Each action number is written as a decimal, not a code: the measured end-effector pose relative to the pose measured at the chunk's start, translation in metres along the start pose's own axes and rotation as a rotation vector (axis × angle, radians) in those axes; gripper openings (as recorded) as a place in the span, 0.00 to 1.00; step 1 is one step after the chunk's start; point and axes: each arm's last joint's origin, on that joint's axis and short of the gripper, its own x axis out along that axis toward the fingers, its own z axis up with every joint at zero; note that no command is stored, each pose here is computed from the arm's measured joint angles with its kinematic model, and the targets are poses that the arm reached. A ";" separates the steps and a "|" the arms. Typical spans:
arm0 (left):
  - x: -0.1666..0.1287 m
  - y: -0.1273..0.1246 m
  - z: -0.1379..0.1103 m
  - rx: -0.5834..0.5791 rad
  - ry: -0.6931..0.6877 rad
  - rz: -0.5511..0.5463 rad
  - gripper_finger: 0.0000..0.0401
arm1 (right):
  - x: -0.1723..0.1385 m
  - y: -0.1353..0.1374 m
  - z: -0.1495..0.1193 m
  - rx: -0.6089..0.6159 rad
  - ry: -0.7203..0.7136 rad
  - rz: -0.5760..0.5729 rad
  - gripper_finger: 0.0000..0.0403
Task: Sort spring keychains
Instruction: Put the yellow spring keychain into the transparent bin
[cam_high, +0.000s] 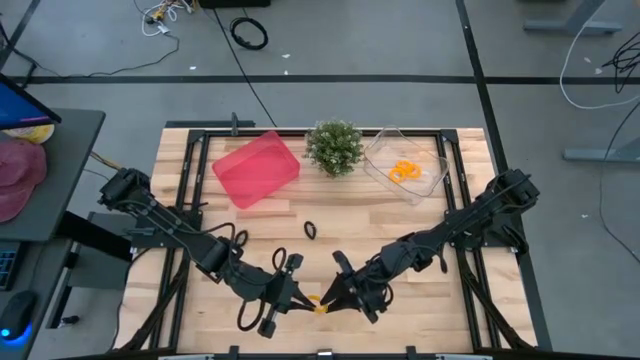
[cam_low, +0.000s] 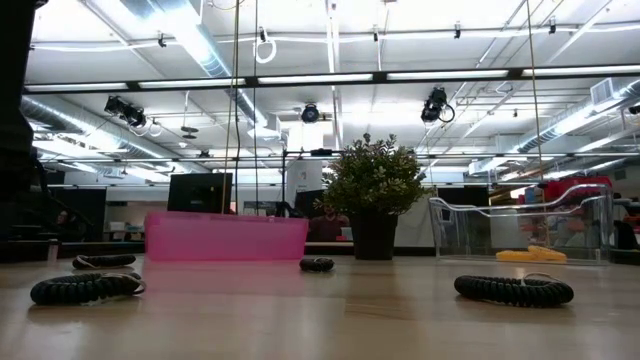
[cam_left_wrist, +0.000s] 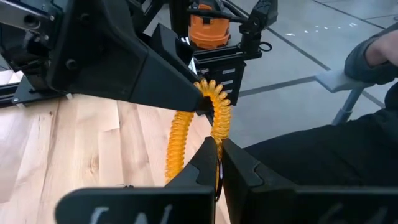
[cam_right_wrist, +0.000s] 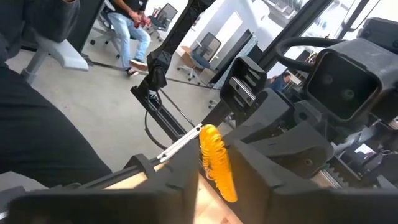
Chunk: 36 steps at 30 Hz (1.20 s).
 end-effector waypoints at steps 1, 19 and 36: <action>0.000 0.000 0.000 0.000 -0.001 0.004 0.02 | 0.000 -0.001 0.000 0.002 0.001 -0.001 0.17; 0.000 0.001 -0.004 -0.019 0.037 0.012 0.08 | -0.001 -0.002 -0.005 0.003 0.036 0.011 0.01; 0.000 0.004 -0.010 -0.033 0.088 0.103 0.33 | -0.008 -0.005 -0.005 0.057 0.174 -0.040 0.00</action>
